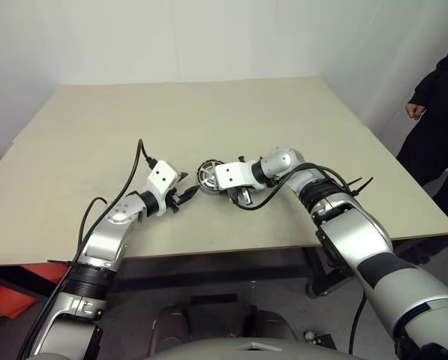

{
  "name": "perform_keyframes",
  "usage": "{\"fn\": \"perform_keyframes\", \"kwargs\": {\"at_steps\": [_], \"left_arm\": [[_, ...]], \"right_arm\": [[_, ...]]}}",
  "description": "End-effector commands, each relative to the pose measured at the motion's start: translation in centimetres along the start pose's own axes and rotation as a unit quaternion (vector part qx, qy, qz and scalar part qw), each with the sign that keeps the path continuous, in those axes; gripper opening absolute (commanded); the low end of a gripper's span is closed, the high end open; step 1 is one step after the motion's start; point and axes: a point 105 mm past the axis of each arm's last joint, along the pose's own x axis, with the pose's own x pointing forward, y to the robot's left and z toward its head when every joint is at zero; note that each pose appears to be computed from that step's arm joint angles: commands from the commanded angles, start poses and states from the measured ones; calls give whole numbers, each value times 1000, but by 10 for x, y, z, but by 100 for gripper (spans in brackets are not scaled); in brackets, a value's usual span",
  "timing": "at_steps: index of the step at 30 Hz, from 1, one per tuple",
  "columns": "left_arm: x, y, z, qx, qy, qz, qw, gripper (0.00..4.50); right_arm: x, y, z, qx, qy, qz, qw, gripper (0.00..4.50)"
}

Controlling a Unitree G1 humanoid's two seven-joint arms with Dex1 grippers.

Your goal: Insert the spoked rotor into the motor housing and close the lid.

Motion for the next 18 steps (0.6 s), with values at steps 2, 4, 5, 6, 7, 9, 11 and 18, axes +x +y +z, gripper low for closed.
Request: {"fn": "perform_keyframes", "kwargs": {"at_steps": [2,4,5,6,7,9,11,18], "left_arm": [[-3,6,10,15,-16,9,1000,256],[-3,5,9,15,-15,9,1000,256],[-3,5,9,15,-15,9,1000,256],[-3,5,9,15,-16,9,1000,256],[-3,5,10,15,-16,9,1000,256],[-3,4,10,15,-16,9,1000,256],[-3,4,10,15,-16,9,1000,256],[-3,4,8,13,-14,8,1000,256]], "right_arm": [[-3,-9,21,-35,-35,-10,999,5],[-2,-10,22,-31,-36,-16,999,5],[-2,-11,22,-27,-36,-19,999,5],[-2,-12,22,-22,-35,-21,999,5],[-1,-12,20,-17,-34,-23,999,5],[0,-12,17,-3,-28,-26,999,5],[0,-14,14,17,-25,-31,999,36],[-10,-29,29,21,-67,-66,995,270]]}}
